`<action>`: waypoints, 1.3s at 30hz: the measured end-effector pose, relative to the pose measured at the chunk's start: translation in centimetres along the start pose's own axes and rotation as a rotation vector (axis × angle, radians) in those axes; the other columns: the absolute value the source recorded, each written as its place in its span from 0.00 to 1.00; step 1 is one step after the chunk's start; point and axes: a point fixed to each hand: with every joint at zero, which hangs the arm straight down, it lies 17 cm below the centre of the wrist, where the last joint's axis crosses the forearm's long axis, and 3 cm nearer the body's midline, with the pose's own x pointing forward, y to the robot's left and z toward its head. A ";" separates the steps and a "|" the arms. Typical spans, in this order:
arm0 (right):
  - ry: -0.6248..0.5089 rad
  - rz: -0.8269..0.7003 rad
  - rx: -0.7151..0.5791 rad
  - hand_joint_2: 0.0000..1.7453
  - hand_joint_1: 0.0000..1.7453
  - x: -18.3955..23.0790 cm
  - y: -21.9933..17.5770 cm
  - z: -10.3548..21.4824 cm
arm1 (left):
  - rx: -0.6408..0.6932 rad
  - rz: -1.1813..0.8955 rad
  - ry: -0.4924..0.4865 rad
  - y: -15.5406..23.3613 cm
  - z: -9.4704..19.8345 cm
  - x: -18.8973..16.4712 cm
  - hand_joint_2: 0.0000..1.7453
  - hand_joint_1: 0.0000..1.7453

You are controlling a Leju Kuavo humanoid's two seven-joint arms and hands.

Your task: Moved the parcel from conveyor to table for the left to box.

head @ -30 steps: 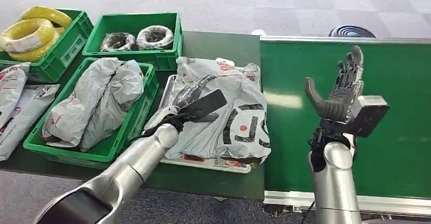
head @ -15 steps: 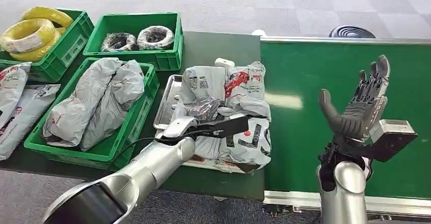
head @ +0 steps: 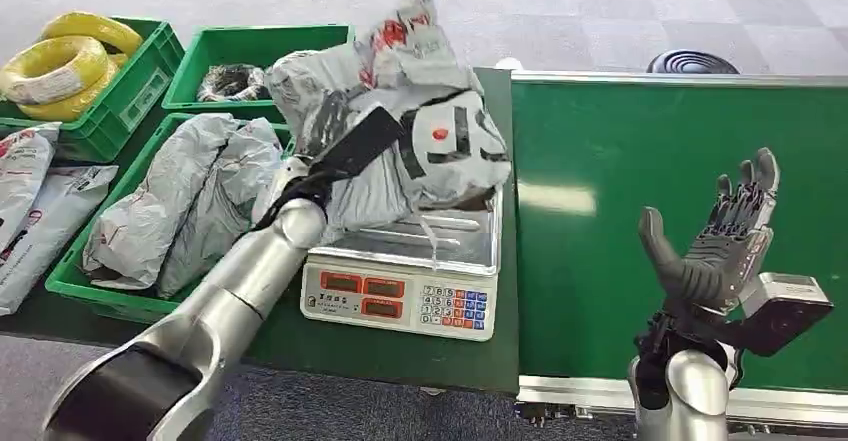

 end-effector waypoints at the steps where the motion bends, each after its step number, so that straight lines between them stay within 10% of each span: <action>1: 0.005 0.003 -0.003 1.00 0.00 -0.2 -0.2 0.3 | 0.065 0.010 -0.033 2.5 -0.8 1.2 1.00 1.00; 8: 0.041 0.018 -0.040 1.00 0.00 -1.1 -1.7 2.5 | 0.496 -0.259 -0.224 18.8 -2.0 7.6 1.00 1.00; 18: 0.052 0.019 -0.065 1.00 0.00 -1.0 -2.0 3.1 | 0.599 -0.338 -0.237 23.2 -1.1 8.0 1.00 1.00; 22: 0.071 0.017 -0.053 1.00 0.00 -1.3 -1.5 3.1 | 0.545 -0.443 0.013 24.3 -1.8 1.9 1.00 1.00; 26: 0.087 0.021 -0.055 1.00 0.00 -1.5 -1.4 2.7 | 0.353 -0.558 0.367 24.4 -0.8 -11.8 1.00 1.00; 31: 0.099 0.037 -0.076 1.00 0.00 -2.0 -2.2 2.8 | -0.044 -0.659 0.824 20.0 8.6 -28.0 1.00 1.00; 36: 0.123 0.047 -0.087 1.00 0.00 -2.4 -2.5 3.2 | -0.196 -0.672 0.963 17.3 14.2 -32.5 1.00 1.00; 37: 0.129 0.048 -0.088 1.00 0.00 -2.5 -2.4 3.3 | -0.199 -0.668 0.969 17.2 14.6 -32.8 1.00 0.39; 38: 0.133 0.048 -0.088 1.00 0.00 -2.6 -2.4 3.4 | -0.198 -0.666 0.972 17.2 14.8 -33.0 1.00 0.00; 39: 0.135 0.050 -0.087 1.00 0.00 -2.6 -2.4 3.4 | -0.198 -0.667 0.970 17.2 15.0 -33.1 1.00 0.00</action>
